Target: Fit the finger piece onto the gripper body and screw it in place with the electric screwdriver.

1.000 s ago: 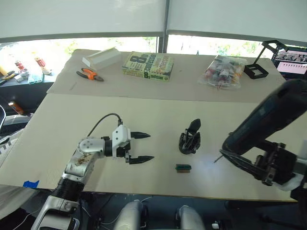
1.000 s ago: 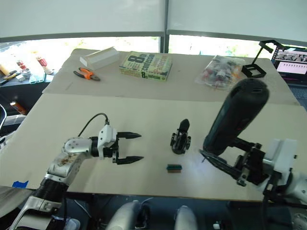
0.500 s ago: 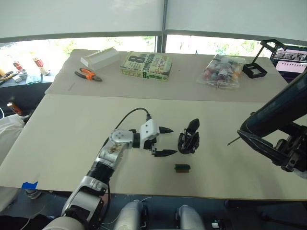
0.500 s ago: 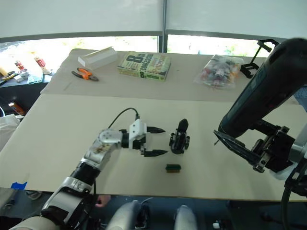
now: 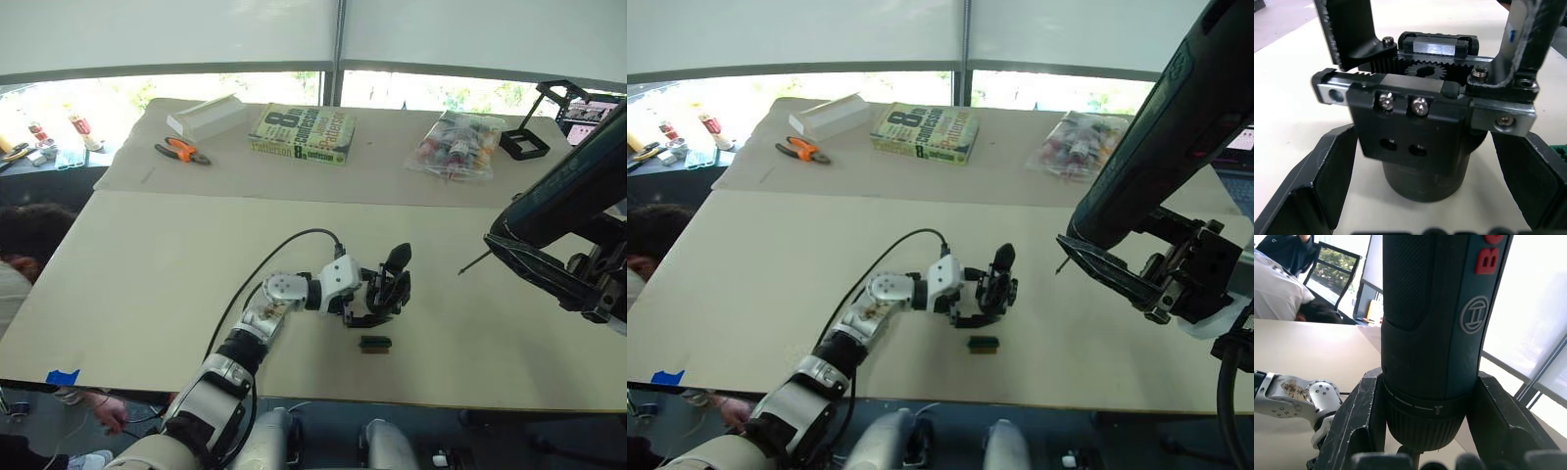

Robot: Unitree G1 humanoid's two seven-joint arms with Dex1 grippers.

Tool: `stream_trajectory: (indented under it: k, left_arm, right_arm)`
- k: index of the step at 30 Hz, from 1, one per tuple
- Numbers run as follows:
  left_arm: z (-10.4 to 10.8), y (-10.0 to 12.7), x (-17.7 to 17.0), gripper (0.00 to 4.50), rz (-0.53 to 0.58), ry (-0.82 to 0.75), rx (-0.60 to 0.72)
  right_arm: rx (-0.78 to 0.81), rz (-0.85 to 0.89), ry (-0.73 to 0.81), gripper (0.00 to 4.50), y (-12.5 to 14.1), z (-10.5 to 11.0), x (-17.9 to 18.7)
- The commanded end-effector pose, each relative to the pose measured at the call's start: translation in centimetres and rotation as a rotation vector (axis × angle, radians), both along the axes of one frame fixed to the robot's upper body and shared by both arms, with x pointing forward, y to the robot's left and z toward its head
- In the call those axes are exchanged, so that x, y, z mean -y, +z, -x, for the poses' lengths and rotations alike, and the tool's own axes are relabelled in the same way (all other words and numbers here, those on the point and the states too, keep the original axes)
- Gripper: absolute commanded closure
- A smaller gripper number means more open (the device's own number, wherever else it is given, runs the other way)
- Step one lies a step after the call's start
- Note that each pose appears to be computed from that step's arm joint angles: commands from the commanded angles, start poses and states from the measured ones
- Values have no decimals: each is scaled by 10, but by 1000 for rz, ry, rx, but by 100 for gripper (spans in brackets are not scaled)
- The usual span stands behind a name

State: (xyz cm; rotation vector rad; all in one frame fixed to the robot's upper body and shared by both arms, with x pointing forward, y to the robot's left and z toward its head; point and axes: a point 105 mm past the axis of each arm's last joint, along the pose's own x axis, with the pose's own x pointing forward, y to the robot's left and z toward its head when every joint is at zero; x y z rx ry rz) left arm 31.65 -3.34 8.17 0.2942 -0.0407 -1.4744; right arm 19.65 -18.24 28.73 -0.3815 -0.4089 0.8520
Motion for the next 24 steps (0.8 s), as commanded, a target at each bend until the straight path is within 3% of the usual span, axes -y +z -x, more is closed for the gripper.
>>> stream_trajectory:
  k: [1,16,19,22,24]
  left_arm:
    - [1,6,4,1,27,-1,46]
    - [5,2,10,1,84,97,4]
    - [7,1,11,84,87,79,-14]
    - [8,1,11,210,81,70,-14]
    - [7,2,11,208,83,67,-2]
  right_arm:
    - [52,4,19,257,10,6,-9]
    - [29,-2,13,257,5,6,-7]
    - [25,-4,11,257,4,8,-5]
    - [21,-4,9,257,2,10,-3]
    - [19,-3,9,257,1,11,-2]
